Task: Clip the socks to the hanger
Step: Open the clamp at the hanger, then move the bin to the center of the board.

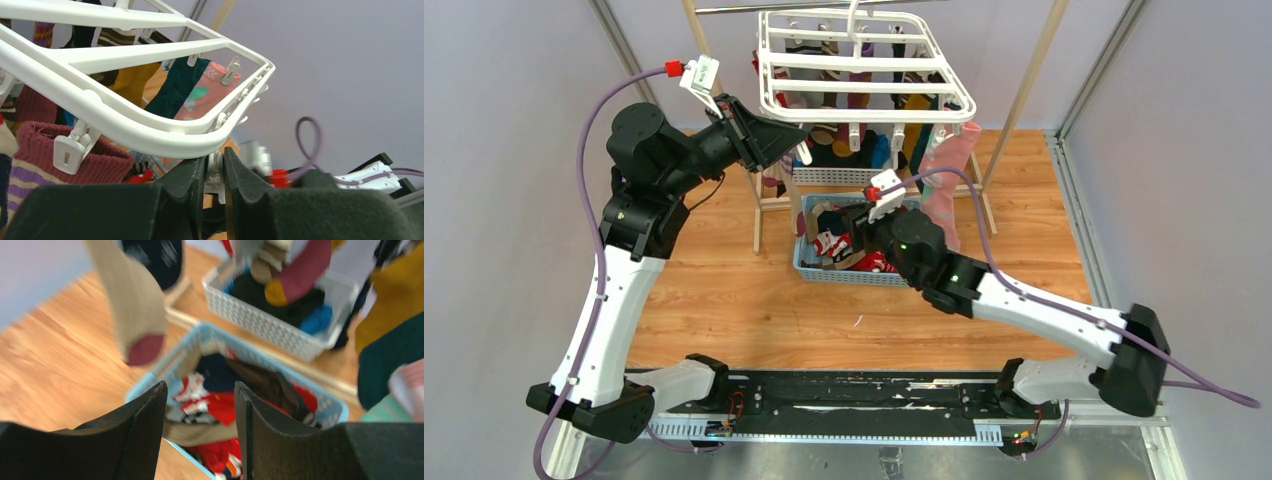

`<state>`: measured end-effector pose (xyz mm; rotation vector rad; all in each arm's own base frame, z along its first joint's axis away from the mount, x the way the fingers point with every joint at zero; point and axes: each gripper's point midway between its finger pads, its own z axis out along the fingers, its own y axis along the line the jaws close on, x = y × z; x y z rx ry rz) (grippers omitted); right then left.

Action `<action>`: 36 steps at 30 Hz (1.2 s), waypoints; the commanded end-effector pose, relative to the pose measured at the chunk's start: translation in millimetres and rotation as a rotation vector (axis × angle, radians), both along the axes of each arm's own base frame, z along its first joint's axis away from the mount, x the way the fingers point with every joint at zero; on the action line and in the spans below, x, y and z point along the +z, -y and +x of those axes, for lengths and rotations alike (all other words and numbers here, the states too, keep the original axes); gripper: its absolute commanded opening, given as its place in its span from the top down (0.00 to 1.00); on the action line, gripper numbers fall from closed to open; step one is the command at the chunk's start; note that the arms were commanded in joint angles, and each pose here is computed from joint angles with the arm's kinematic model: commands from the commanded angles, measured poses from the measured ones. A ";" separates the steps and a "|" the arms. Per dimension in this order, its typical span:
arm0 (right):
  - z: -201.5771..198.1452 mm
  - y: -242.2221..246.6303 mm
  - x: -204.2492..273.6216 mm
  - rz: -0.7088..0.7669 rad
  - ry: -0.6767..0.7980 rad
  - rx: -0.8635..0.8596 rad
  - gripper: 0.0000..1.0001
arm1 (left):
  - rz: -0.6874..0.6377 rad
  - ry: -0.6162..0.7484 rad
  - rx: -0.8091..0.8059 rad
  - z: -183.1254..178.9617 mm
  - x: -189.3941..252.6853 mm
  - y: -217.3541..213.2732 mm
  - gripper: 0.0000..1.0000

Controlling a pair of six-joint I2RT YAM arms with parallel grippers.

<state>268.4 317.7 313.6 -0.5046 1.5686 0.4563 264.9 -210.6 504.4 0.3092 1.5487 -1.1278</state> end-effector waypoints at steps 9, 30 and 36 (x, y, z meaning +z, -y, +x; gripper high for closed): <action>49.0 4.4 -180.5 -0.244 -0.353 -0.121 0.56 | 0.017 -0.012 -0.023 -16.6 -3.1 -2.4 0.92; -26.4 32.3 -224.9 -0.190 -0.567 -0.062 0.67 | 0.038 0.003 -0.021 -13.2 -8.8 -2.2 0.92; -19.4 8.5 -170.0 -0.299 -0.379 0.149 0.52 | 0.055 0.000 -0.020 -14.1 -12.4 -3.0 0.92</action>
